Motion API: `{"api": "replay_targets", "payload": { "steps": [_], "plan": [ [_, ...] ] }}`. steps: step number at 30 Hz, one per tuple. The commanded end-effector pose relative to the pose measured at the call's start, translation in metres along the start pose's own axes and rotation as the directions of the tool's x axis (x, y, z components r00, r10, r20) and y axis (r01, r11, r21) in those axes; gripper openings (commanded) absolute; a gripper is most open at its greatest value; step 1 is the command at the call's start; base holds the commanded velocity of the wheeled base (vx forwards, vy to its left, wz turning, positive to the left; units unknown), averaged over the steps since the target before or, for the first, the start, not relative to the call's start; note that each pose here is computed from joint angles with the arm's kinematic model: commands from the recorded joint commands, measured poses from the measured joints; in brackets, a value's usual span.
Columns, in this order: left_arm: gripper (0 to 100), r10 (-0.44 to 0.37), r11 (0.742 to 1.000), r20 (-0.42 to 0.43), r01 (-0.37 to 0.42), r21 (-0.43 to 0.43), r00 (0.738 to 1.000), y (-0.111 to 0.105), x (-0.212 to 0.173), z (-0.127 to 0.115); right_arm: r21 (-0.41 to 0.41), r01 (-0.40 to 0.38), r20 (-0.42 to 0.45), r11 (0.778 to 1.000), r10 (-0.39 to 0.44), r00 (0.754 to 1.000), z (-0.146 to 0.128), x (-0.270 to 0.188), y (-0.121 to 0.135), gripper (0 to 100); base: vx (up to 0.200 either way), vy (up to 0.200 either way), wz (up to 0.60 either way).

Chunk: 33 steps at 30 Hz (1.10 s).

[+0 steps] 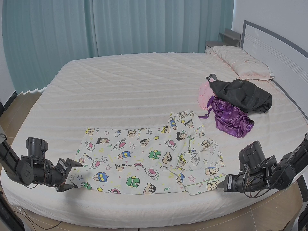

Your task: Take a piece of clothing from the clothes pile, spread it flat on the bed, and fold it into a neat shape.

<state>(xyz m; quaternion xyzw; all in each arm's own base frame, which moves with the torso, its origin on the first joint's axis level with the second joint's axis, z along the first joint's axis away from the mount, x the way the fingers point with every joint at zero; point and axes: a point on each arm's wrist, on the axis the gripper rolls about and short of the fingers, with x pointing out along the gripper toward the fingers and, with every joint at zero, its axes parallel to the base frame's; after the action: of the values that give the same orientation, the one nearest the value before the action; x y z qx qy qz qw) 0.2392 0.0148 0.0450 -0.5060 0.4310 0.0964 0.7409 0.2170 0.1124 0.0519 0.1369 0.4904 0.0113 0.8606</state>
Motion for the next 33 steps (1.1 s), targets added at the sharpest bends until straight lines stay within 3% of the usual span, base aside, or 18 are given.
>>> {"api": "replay_targets", "payload": {
  "steps": [1,8,16,23,24,27,29,30,33],
  "plan": [
    [100,0.002,1.000,-0.001,-0.002,-0.002,1.000,0.000,0.001,0.000,0.001,-0.001,0.001,1.000,0.001,1.000,0.001,0.001,0.001,100,0.000,0.000,0.00],
    [100,-0.002,1.000,0.001,0.002,0.000,1.000,0.000,0.000,0.000,-0.004,-0.056,0.051,0.998,0.056,0.997,0.016,0.002,0.018,100,0.000,0.000,0.00],
    [100,-0.035,0.999,0.039,0.034,0.019,0.999,-0.007,-0.010,0.002,0.065,-0.041,-0.008,0.997,0.042,0.999,0.017,0.040,0.035,100,0.000,0.000,0.00],
    [100,-0.101,0.985,0.117,0.083,0.149,0.988,-0.015,-0.033,0.008,0.120,-0.109,0.101,0.987,0.097,0.990,0.036,0.017,0.031,100,0.000,0.000,0.00],
    [100,-0.105,0.969,0.119,0.074,0.235,0.987,-0.017,-0.032,0.009,0.124,-0.111,0.119,0.986,0.096,0.988,0.036,0.009,0.025,100,0.000,0.000,0.00],
    [100,-0.088,0.922,0.109,0.039,0.386,0.990,-0.019,-0.024,0.016,0.141,-0.093,0.109,0.986,0.078,0.991,0.031,0.007,0.016,100,0.000,0.000,0.00],
    [100,-0.057,0.889,0.088,0.010,0.459,0.995,-0.018,-0.015,0.019,0.152,-0.082,0.102,0.985,0.067,0.993,0.028,0.008,0.010,100,0.000,0.000,0.00],
    [100,-0.028,0.856,0.068,-0.011,0.516,0.997,-0.016,-0.008,0.021,0.156,-0.078,0.099,0.985,0.063,0.993,0.025,0.010,0.006,100,0.000,0.000,0.00],
    [100,0.028,0.797,0.018,-0.033,0.603,0.999,-0.012,0.005,0.024,0.156,-0.083,0.107,0.984,0.067,0.992,0.018,0.014,0.001,100,0.000,0.000,0.00]
  ]
}}
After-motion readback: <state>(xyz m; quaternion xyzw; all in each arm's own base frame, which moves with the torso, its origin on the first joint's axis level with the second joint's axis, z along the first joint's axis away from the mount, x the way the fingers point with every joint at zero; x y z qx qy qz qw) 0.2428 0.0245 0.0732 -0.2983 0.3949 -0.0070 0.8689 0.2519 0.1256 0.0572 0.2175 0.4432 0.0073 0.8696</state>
